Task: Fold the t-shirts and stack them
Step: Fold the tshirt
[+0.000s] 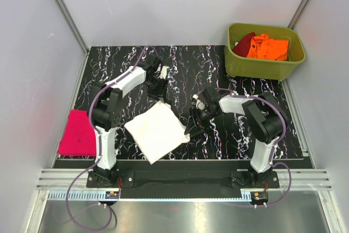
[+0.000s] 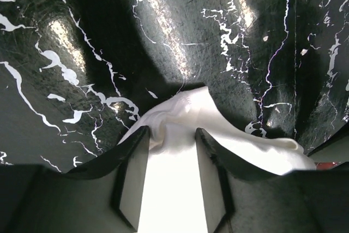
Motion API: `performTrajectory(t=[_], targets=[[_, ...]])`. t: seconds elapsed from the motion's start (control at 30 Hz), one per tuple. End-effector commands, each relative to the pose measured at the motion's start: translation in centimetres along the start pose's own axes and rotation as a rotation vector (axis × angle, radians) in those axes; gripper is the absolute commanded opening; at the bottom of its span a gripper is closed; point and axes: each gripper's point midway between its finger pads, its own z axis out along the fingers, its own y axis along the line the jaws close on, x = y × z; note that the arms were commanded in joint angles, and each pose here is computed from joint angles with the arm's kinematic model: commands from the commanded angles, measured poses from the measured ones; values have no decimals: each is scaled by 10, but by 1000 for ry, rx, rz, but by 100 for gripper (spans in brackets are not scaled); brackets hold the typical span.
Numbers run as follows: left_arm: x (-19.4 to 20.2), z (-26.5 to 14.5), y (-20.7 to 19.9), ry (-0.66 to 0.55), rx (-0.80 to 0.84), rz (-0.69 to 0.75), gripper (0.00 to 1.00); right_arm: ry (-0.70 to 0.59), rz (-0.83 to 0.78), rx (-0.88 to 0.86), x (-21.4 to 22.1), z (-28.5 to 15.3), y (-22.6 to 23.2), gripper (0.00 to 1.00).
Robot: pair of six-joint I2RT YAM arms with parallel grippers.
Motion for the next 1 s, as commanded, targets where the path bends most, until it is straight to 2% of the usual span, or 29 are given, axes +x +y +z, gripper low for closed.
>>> performTrajectory(t=[0.0, 0.3, 0.33, 0.4, 0.43, 0.47, 0.5, 0.67, 0.83, 0.9, 0.97], targets=[[-20, -2, -8, -60, 48, 15, 42, 15, -12, -31, 3, 5, 5, 49], [-21, 3, -8, -69, 57, -15, 27, -12, -7, -10, -5, 8, 1, 46], [-21, 4, -8, -71, 59, -17, 24, -14, -7, -12, -6, 8, 1, 43], [-21, 6, -7, -69, 55, -21, 18, -8, 0, -14, -5, 7, 3, 23], [-22, 7, -5, -70, 44, -31, 7, -4, 9, -10, -4, 7, 3, 17], [-22, 7, -4, -71, 40, -34, 1, -1, 14, -5, -1, 6, 4, 11], [-23, 9, -3, -71, 34, -46, 0, -4, 20, 13, 3, 1, 5, 0], [-26, 14, 12, -73, -52, -90, 0, -15, 50, 84, 24, -12, 1, 0], [-34, 10, 19, -111, -109, -110, 0, 2, 89, 100, 30, -3, -15, 0], [-38, 5, 21, -126, -127, -111, 7, -2, 96, 105, 28, 0, -18, 0], [-46, 0, 21, -149, -136, -109, 7, 4, 108, 104, 27, 1, -18, 0]])
